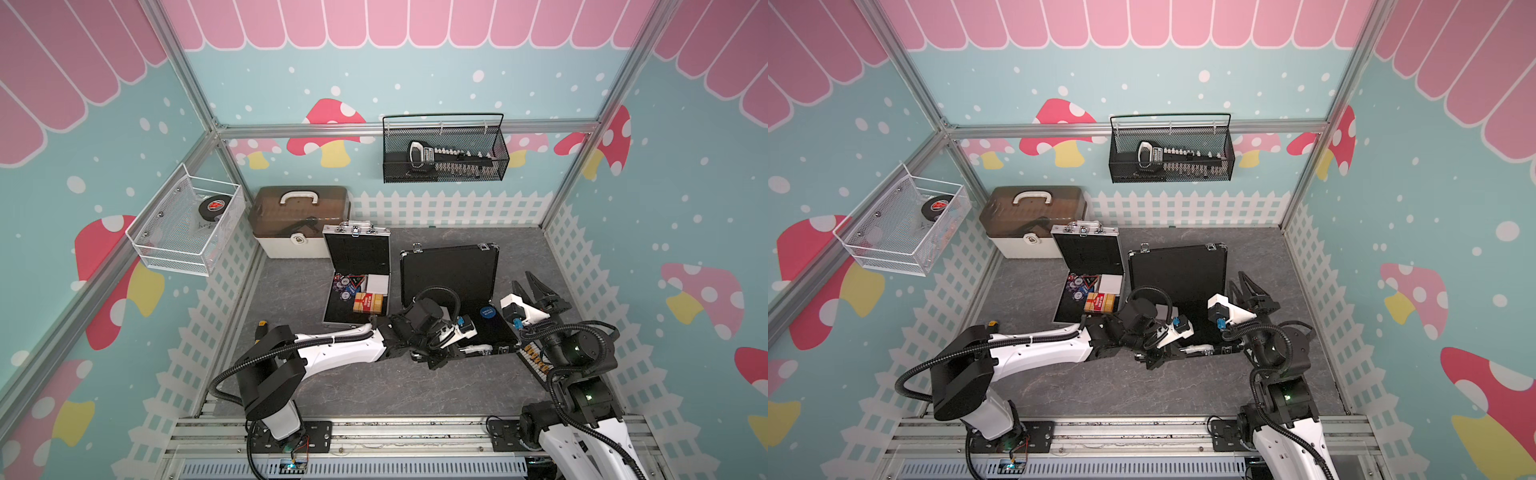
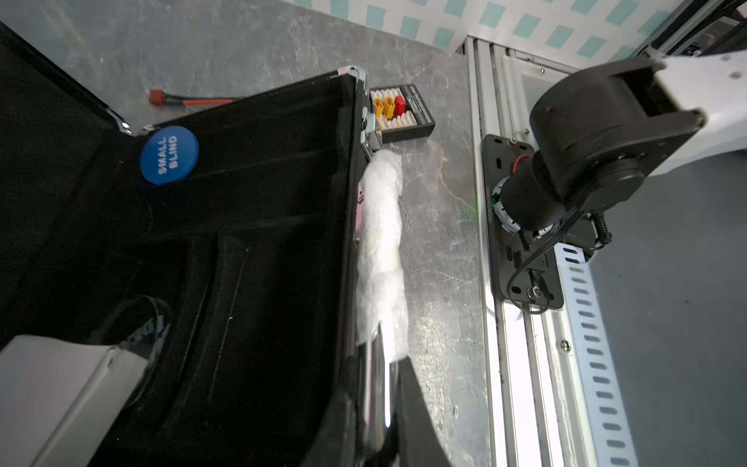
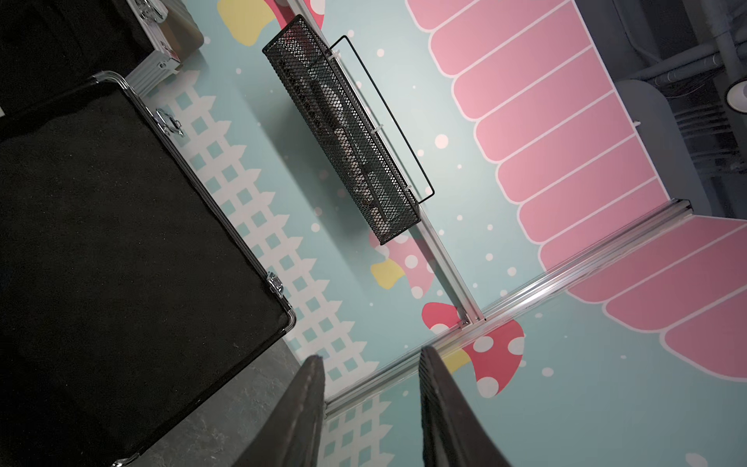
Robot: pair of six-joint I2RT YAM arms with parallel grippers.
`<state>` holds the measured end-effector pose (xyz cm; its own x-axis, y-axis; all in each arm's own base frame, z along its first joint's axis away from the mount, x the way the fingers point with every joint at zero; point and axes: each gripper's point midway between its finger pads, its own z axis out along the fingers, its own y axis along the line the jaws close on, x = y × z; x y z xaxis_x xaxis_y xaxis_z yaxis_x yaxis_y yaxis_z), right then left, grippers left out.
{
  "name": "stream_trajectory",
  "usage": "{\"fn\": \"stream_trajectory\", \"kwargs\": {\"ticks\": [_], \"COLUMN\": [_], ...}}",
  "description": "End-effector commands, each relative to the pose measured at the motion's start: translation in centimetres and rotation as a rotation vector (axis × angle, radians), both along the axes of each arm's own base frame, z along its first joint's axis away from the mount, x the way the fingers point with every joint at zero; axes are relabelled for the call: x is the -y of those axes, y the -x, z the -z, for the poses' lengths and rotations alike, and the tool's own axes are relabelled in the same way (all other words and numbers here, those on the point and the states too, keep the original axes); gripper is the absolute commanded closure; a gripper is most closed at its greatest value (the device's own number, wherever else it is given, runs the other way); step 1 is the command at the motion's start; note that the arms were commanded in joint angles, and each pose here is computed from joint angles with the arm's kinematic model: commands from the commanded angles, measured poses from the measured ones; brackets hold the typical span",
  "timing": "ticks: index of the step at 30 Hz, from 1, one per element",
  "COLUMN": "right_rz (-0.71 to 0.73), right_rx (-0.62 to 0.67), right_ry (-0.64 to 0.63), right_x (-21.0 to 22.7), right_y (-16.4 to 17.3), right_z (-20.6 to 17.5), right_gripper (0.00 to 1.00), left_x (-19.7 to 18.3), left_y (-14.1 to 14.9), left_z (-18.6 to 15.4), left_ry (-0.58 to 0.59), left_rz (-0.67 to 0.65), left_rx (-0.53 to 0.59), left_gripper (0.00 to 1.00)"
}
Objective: Open the poker set cases
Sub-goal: Open the case lid on the poker set case.
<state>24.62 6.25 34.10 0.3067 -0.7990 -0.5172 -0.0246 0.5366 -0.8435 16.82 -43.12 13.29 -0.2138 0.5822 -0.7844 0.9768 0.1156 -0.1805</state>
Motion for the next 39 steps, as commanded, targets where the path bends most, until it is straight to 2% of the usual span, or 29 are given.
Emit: {"fn": "stream_trajectory", "kwargs": {"ticks": [1,10,19,22,26,28,30,34,39], "right_rz": [-0.02,-0.013,-0.018,-0.015,-0.02,-0.022,-0.018,0.021,0.15], "right_rx": [-0.065,-0.155,-0.141,-0.133,-0.13,-0.136,-0.15,-0.196,-0.264], "right_ry": [-0.048,-0.158,-0.171,-0.174,-0.201,-0.226,-0.257,-0.342,-0.509], "right_x": [-0.2,0.0,0.0,0.1,0.1,0.2,0.2,0.9,3.0], "right_y": [0.2,-0.6,-0.2,0.0,0.2,0.2,0.1,-0.2,-1.3], "right_z": [2.0,3.0,2.4,2.2,1.7,1.3,0.9,-0.2,-2.3], "right_gripper": [0.61,0.6,0.6,0.6,0.6,0.6,0.6,0.59,0.56], "left_x": [0.2,-0.1,0.0,-0.3,-0.6,-0.7,-0.7,-0.7,-1.1], "left_y": [-1.5,-2.7,-2.8,-2.6,-2.7,-2.6,-2.5,-2.3,-1.1], "left_z": [1.3,5.9,6.7,7.2,6.8,6.4,5.7,3.0,-1.3], "left_ry": [-0.017,-0.1,-0.154,-0.177,-0.175,-0.166,-0.151,-0.101,-0.021], "left_rz": [-0.124,-0.194,-0.177,-0.169,-0.173,-0.17,-0.164,-0.167,-0.141], "left_rx": [-0.02,0.002,0.005,0.007,0.024,0.034,0.036,0.042,0.033], "left_gripper": [1.0,1.0,0.91,0.79,0.51,0.41,0.37,0.36,0.35]}}
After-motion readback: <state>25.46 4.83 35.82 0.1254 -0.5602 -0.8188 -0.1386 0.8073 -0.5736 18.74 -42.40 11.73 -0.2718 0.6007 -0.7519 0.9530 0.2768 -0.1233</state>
